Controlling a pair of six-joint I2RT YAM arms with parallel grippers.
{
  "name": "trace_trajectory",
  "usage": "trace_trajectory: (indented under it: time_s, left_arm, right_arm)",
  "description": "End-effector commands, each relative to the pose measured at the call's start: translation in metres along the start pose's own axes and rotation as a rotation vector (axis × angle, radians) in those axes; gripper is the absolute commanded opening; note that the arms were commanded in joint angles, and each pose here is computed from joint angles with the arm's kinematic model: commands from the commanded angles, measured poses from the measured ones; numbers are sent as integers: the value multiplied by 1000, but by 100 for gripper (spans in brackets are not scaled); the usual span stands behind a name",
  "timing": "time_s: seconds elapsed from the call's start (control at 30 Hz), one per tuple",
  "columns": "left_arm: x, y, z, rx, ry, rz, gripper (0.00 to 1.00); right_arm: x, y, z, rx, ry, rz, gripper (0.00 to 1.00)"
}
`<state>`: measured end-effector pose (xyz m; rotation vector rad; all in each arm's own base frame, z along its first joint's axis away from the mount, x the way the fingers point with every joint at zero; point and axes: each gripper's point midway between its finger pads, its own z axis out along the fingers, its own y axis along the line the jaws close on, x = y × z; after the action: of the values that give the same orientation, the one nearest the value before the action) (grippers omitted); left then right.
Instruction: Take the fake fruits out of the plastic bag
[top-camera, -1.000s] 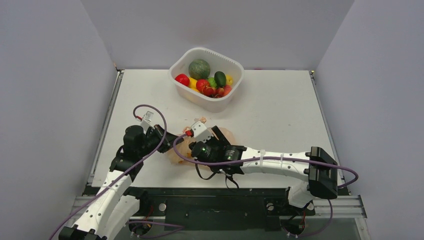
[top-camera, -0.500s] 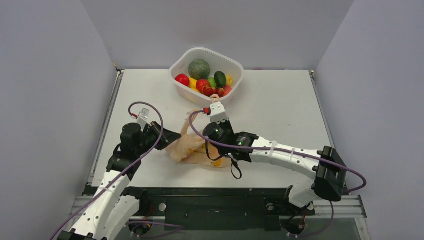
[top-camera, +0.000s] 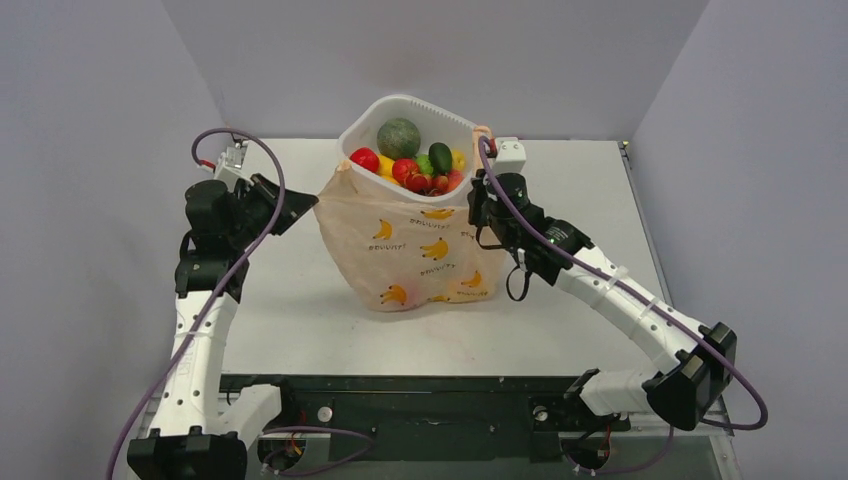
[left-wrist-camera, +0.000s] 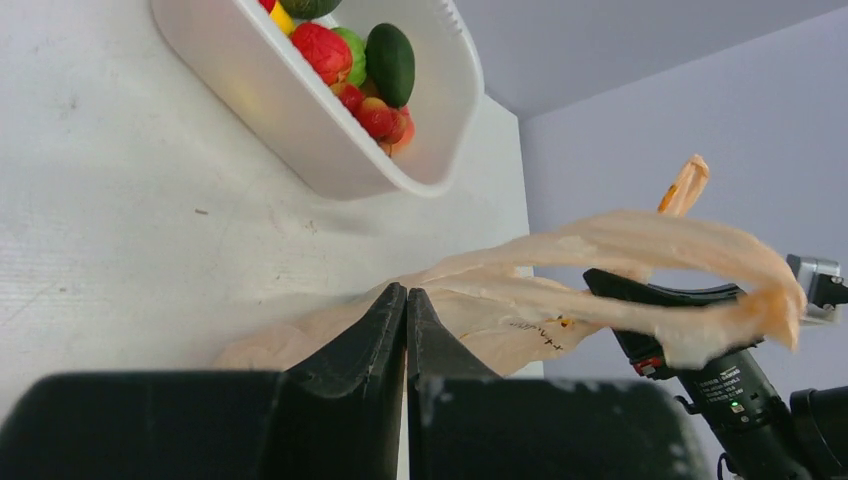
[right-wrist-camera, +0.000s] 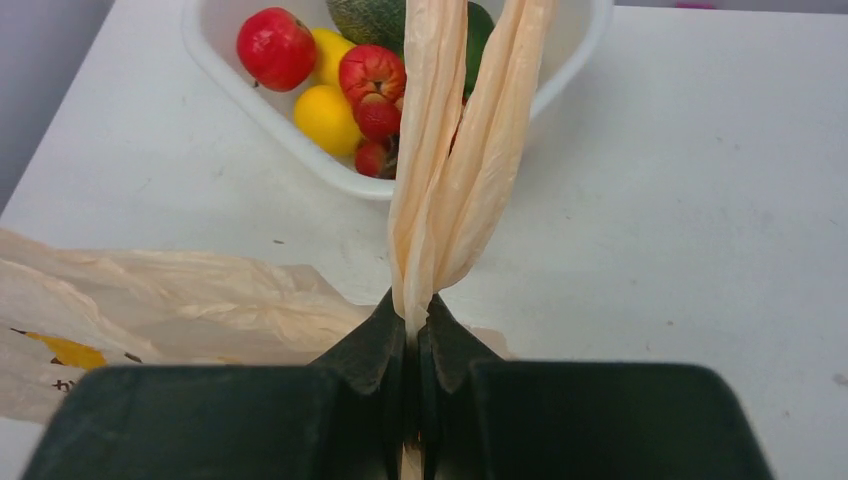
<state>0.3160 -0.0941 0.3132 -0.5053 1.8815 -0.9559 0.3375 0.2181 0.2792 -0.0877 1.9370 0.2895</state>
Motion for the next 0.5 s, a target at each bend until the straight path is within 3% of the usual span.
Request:
trace_trajectory:
  time_s: [0.0, 0.17, 0.27, 0.47]
  left_arm:
    - [-29, -52, -18, 154, -47, 111, 0]
    - [-13, -53, -33, 181, -24, 107, 0]
    - [12, -31, -40, 145, 12, 86, 0]
    - [70, 19, -70, 9, 115, 105, 0]
  right_arm:
    - [-31, 38, 3, -156, -1, -6, 0]
    - [-47, 45, 0, -183, -39, 10, 0]
    - [-36, 49, -1, -222, -24, 14, 0]
    - [53, 52, -5, -307, 137, 59, 2]
